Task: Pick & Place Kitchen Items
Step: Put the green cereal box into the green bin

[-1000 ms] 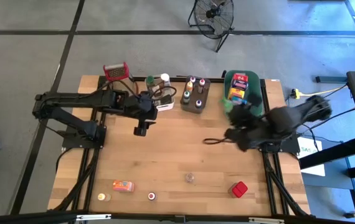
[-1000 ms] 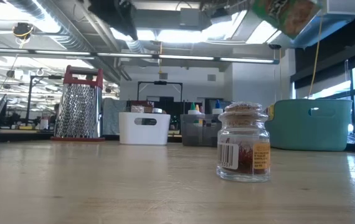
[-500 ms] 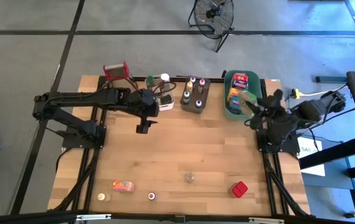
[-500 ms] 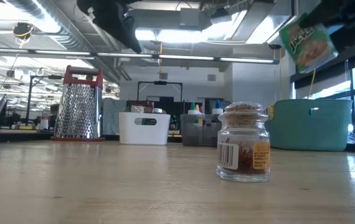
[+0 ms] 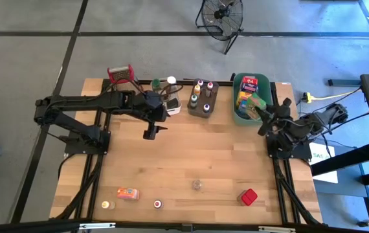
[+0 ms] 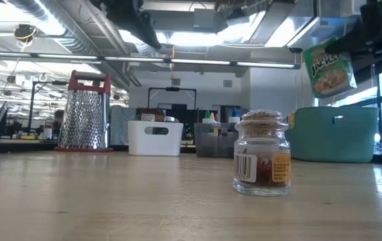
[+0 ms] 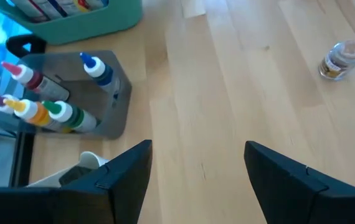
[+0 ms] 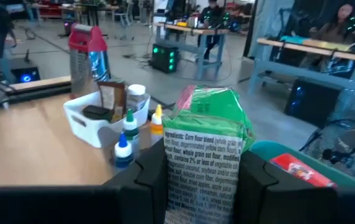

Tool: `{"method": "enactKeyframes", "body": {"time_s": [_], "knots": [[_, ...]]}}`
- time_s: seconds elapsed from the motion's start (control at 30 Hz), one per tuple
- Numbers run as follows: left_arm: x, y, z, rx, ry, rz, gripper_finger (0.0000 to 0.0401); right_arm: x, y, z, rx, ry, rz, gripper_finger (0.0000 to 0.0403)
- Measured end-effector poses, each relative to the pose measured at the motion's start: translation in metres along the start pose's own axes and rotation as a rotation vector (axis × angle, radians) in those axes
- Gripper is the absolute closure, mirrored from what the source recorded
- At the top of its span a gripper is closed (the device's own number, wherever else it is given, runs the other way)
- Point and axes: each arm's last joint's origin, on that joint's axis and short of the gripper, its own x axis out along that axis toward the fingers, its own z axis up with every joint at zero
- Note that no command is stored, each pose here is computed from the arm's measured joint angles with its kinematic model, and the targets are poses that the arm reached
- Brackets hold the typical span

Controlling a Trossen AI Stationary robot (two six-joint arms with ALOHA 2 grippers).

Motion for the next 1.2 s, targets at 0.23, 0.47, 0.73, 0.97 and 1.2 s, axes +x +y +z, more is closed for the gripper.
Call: {"method": "enactKeyframes", "body": {"time_s": [0.23,0.47,0.73,0.97,1.2], "knots": [[0.000,0.001,0.004,0.016,-0.039,0.013,0.0151,0.000,-0.001,-0.005,0.005,-0.026,0.032,0.0283],[0.000,0.002,0.006,0.023,-0.067,0.022,0.0153,0.005,0.005,-0.016,0.058,-0.042,-0.044,0.0283],[0.000,0.002,0.007,0.017,-0.075,0.025,0.0150,0.014,0.007,-0.030,0.056,-0.032,-0.111,0.0283],[0.000,0.002,0.007,0.016,-0.069,0.023,0.0151,0.021,0.009,-0.037,0.077,-0.009,-0.062,0.0283],[0.000,0.002,0.007,0.023,-0.067,0.022,0.0150,0.025,0.010,-0.035,0.039,-0.021,-0.024,0.0283]]}}
